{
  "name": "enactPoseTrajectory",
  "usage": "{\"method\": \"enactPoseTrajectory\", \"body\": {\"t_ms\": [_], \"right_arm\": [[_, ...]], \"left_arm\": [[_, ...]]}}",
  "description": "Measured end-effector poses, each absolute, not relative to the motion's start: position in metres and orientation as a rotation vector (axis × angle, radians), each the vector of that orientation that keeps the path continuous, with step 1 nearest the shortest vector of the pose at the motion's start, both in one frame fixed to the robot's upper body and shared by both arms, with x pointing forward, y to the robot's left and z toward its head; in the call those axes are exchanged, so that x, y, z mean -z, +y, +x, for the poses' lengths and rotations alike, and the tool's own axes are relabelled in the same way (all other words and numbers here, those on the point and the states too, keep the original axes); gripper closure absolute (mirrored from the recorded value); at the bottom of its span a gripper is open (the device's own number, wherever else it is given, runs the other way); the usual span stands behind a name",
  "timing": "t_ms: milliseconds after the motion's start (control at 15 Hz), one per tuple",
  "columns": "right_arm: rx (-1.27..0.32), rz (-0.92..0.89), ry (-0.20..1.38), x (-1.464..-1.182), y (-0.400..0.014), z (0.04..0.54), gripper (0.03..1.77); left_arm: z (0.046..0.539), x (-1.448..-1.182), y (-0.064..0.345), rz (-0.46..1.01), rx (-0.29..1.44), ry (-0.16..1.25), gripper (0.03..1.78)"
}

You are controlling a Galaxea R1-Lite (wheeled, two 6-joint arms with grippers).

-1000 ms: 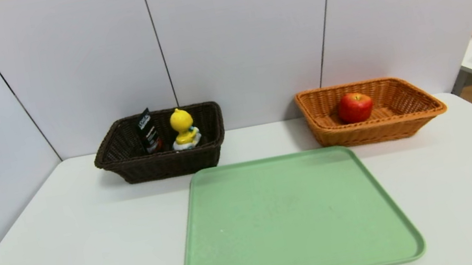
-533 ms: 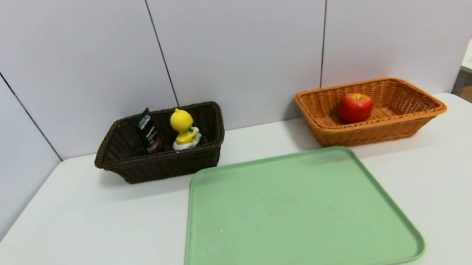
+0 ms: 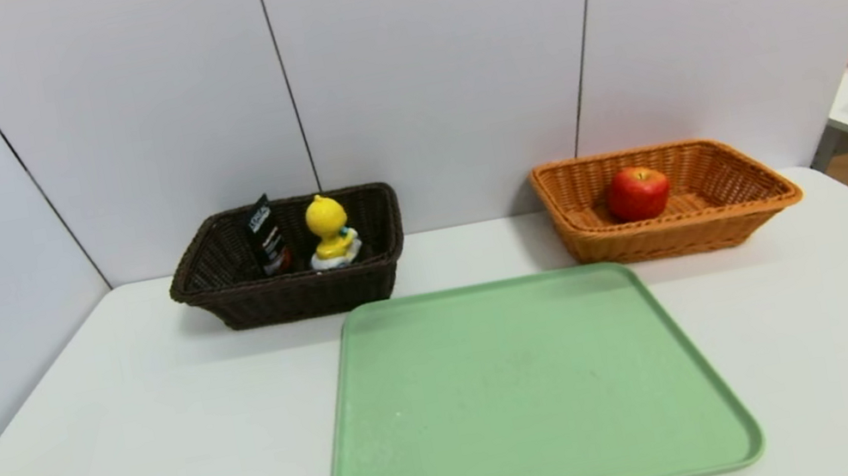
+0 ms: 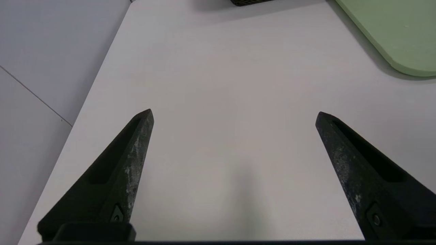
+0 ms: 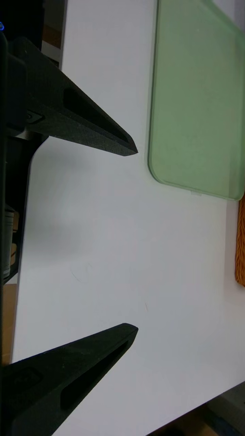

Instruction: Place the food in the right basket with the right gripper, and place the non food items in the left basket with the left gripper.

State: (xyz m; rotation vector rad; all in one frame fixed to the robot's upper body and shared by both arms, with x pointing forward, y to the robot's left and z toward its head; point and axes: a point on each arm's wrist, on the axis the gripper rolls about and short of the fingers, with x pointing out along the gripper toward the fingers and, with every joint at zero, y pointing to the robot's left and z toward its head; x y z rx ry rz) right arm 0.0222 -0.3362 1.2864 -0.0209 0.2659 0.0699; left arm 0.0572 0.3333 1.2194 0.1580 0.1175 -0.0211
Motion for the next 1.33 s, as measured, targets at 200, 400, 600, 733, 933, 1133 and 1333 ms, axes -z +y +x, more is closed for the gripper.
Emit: {"method": "enactPoseTrajectory", "body": {"t_ms": [200,400,600,733,933,1133,1333], "right_arm": [[-0.067,-0.039,0.219,-1.264,-0.336,0.029,0.11],[-0.059,-0.099,0.084,-1.242,-0.336,0.039,0.11],[-0.046,-0.155,0.012,-1.23,-0.336,0.043,0.11],[-0.035,-0.158,-0.032,-1.225,-0.336,0.047,0.11],[-0.028,-0.172,-0.083,-1.211,-0.336,0.058,0.11],[-0.028,-0.181,-0.061,-1.192,-0.336,0.067,0.11],[-0.037,-0.101,-0.005,-1.183,-0.336,0.069,0.11]], "left_arm": [[0.063,-1.211,0.333,0.151,0.042,0.075,0.12],[0.07,-1.194,0.332,0.156,0.058,0.048,0.12],[0.07,-1.184,0.332,0.146,0.065,0.042,0.12],[0.069,-1.183,0.332,0.144,0.064,0.026,0.12],[0.068,-1.182,0.332,0.135,0.06,0.021,0.12],[0.068,-1.182,0.332,0.127,0.058,0.021,0.12],[0.068,-1.181,0.332,0.098,0.054,0.022,0.12]]}}
